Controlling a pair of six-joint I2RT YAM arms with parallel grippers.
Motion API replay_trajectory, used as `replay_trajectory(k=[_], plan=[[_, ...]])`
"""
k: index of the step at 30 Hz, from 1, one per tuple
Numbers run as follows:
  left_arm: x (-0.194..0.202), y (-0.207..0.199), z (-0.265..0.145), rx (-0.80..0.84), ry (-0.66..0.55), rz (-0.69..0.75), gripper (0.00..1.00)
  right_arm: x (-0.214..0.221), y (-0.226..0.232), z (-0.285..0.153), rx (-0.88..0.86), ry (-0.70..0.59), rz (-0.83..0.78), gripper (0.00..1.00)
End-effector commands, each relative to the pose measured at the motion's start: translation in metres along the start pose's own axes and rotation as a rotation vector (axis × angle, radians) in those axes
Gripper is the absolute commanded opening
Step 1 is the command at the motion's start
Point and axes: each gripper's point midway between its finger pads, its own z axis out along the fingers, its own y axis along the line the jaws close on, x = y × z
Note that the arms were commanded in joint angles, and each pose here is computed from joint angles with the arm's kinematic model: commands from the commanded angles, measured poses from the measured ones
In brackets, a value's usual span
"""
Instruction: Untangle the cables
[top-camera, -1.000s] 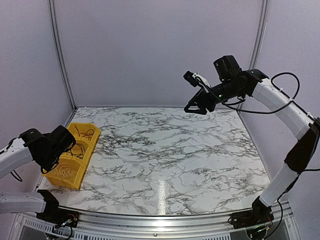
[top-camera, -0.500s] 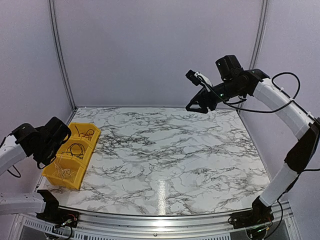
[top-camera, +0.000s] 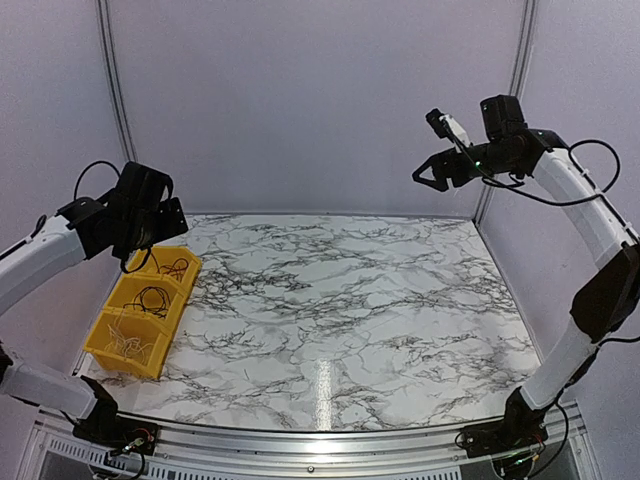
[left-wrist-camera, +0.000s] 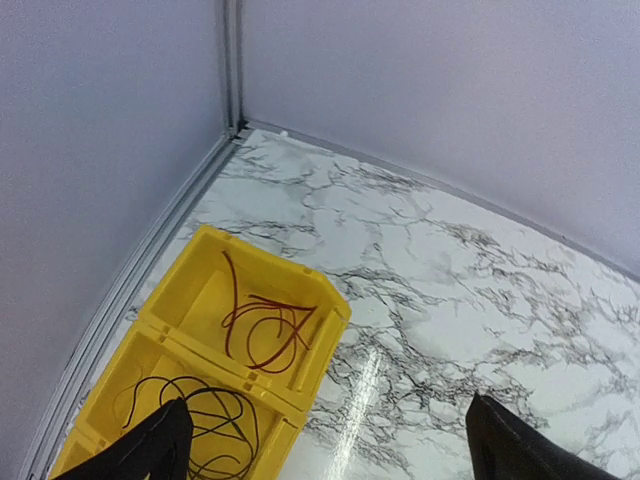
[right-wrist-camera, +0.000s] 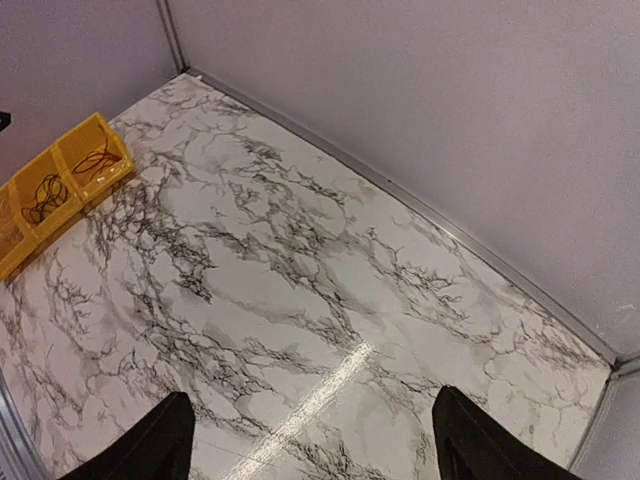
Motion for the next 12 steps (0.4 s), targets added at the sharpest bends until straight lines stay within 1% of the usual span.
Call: replay_trajectory(k=[1, 2, 5, 6, 8, 9, 12], plan=[[-0.022, -0.077, -0.001, 0.247, -0.026, 0.252, 0.99, -0.016, -0.035, -0.016, 0.120, -0.060, 0.037, 0.89], [-0.023, -0.091, -0.004, 0.279, -0.034, 0.292, 0.99, -0.016, -0.038, -0.020, 0.142, -0.068, 0.047, 0.92], [-0.018, -0.128, -0.011, 0.395, -0.043, 0.390, 0.99, -0.014, -0.053, -0.030, 0.257, -0.085, 0.113, 0.93], [-0.015, -0.135, -0.011, 0.413, -0.040, 0.395, 0.99, -0.010, -0.061, -0.033, 0.313, -0.078, 0.126, 0.93], [-0.013, -0.144, -0.012, 0.445, -0.025, 0.363, 0.99, -0.001, -0.081, -0.046, 0.458, -0.060, 0.145, 0.96], [-0.012, -0.148, -0.012, 0.459, -0.015, 0.351, 0.99, 0.000, -0.087, -0.051, 0.503, -0.063, 0.147, 0.97], [-0.011, -0.153, -0.016, 0.490, -0.002, 0.329, 0.99, 0.005, -0.092, -0.061, 0.563, -0.063, 0.153, 0.98]])
